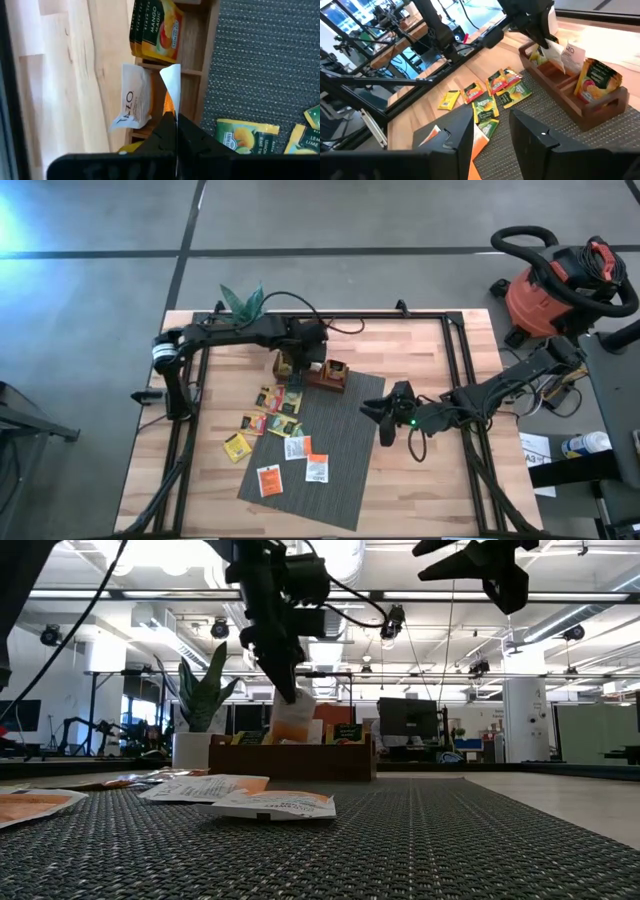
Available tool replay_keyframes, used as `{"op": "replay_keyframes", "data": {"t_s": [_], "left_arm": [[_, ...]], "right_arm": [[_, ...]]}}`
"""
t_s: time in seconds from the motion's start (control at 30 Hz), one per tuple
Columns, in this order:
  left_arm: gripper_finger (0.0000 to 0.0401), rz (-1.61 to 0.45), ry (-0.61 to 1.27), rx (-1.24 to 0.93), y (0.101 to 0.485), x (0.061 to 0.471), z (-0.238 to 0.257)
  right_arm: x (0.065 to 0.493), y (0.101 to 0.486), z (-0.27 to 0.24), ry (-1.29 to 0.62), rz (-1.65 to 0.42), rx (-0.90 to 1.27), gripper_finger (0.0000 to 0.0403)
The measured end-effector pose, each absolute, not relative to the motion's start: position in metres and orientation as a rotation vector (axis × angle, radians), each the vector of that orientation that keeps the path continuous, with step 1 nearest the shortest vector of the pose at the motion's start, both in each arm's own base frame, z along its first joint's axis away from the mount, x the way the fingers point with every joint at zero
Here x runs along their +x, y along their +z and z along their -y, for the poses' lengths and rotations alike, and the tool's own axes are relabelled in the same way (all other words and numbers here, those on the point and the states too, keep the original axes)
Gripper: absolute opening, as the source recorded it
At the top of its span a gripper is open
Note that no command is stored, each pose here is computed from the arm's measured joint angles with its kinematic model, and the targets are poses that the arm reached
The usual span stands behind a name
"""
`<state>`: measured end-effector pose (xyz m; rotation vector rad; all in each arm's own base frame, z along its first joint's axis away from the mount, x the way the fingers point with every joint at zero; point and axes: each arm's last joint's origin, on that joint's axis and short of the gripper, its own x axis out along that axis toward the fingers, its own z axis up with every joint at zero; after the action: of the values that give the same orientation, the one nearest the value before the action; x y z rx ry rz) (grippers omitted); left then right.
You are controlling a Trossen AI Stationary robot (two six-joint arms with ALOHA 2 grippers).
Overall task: Pick & Place Tea
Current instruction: Put the white tea bag into the middle compartment of the wooden organizer
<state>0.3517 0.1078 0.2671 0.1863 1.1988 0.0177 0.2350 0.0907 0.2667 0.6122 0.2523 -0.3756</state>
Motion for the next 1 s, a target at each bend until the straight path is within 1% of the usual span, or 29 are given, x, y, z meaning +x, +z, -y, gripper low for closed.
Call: {"op": "replay_keyframes", "data": {"t_s": [0.13, 0.33, 0.5, 0.77, 0.87, 1.0], "left_arm": [[0.0, -1.174, 0.005, 0.131, 0.263, 0.35, -0.116], [0.0, -1.128, 0.008, 0.121, 0.252, 0.351, -0.123], [0.0, -1.155, -0.015, 0.114, 0.237, 0.346, -0.122], [0.0, -1.129, 0.051, 0.14, 0.226, 0.347, -0.125], [0.0006, -1.096, 0.071, 0.151, 0.226, 0.35, -0.127], [0.0025, -1.08, 0.08, 0.15, 0.221, 0.35, -0.127]], "right_arm": [[0.234, 0.265, -0.09, -0.386, -0.263, 0.601, 0.0118], [0.236, 0.265, -0.086, -0.405, -0.264, 0.599, 0.0116], [0.236, 0.264, -0.084, -0.418, -0.272, 0.593, 0.0116], [0.236, 0.263, -0.083, -0.422, -0.272, 0.592, 0.0116], [0.236, 0.263, -0.083, -0.423, -0.271, 0.599, 0.0116], [0.236, 0.263, -0.083, -0.426, -0.27, 0.612, 0.0116]]}}
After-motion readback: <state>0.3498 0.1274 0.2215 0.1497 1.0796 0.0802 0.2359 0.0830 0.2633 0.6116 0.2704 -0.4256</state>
